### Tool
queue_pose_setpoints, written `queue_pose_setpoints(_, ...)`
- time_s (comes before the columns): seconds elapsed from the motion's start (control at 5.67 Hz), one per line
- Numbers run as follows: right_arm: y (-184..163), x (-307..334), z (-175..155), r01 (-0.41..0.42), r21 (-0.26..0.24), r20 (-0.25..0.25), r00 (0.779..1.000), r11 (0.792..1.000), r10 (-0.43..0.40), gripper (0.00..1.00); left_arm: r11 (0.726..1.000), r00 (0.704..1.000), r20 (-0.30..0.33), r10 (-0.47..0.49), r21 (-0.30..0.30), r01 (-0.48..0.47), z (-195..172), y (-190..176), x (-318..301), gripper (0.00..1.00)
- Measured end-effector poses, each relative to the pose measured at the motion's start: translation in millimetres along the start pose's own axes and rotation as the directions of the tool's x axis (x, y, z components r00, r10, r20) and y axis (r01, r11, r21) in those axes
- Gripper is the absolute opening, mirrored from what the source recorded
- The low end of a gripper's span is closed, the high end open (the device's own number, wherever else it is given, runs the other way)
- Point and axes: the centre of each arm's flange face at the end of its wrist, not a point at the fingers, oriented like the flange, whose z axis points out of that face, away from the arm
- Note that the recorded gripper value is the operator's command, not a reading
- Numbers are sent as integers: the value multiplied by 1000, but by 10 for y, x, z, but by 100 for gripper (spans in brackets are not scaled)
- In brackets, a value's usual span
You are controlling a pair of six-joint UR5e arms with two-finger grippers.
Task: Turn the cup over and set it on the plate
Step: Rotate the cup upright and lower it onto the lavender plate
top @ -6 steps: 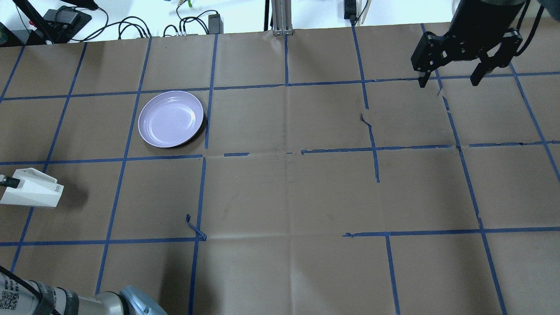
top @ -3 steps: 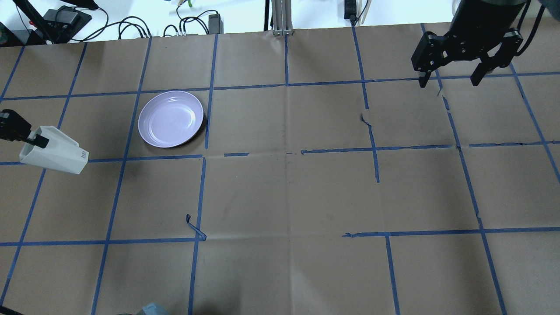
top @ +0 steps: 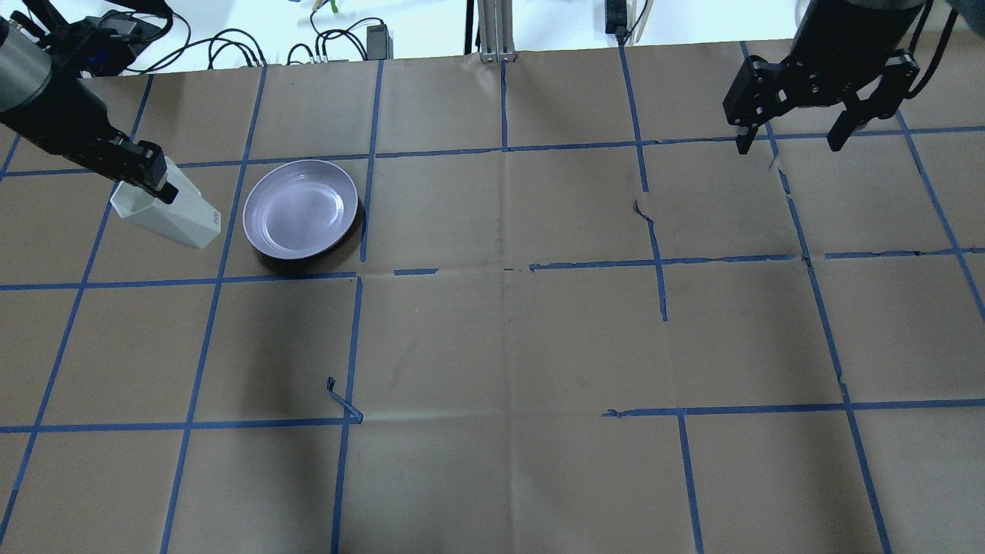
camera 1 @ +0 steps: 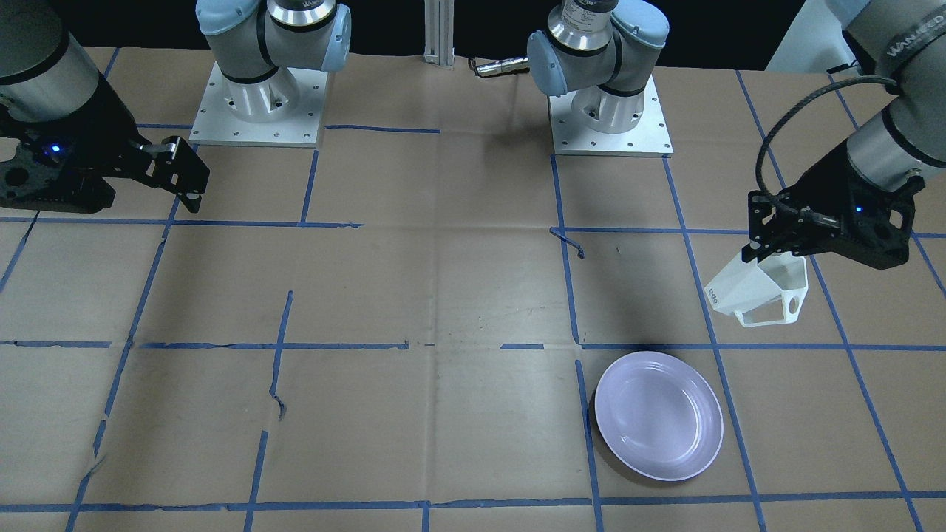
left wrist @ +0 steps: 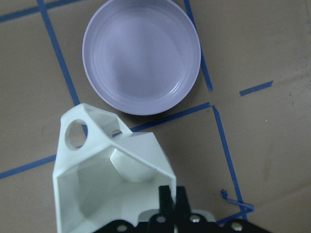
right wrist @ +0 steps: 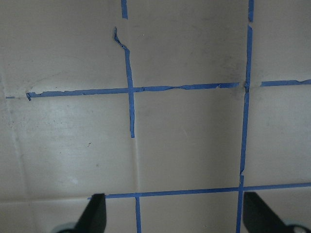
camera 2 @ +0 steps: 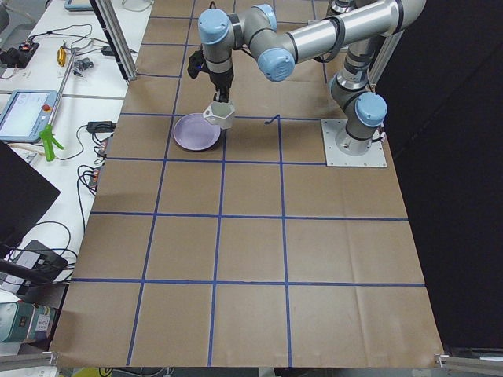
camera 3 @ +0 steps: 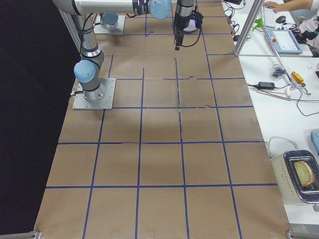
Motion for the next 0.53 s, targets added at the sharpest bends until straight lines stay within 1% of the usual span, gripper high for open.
queue_pose_setpoints(0.18,0,0,0,0,0,0,1000,1000,0,100,999,998,38,49,22,-50,267,-303,181,0)
queue_pose_setpoints(0.35,0,0,0,0,0,0,1000,1000,0,100,995,992,80,96,19,-97,593,-539,307,0)
queue_pose_setpoints(0.53,0,0,0,0,0,0,1000,1000,0,100,991,985,111,130,-2,-130,872,-682,397,0)
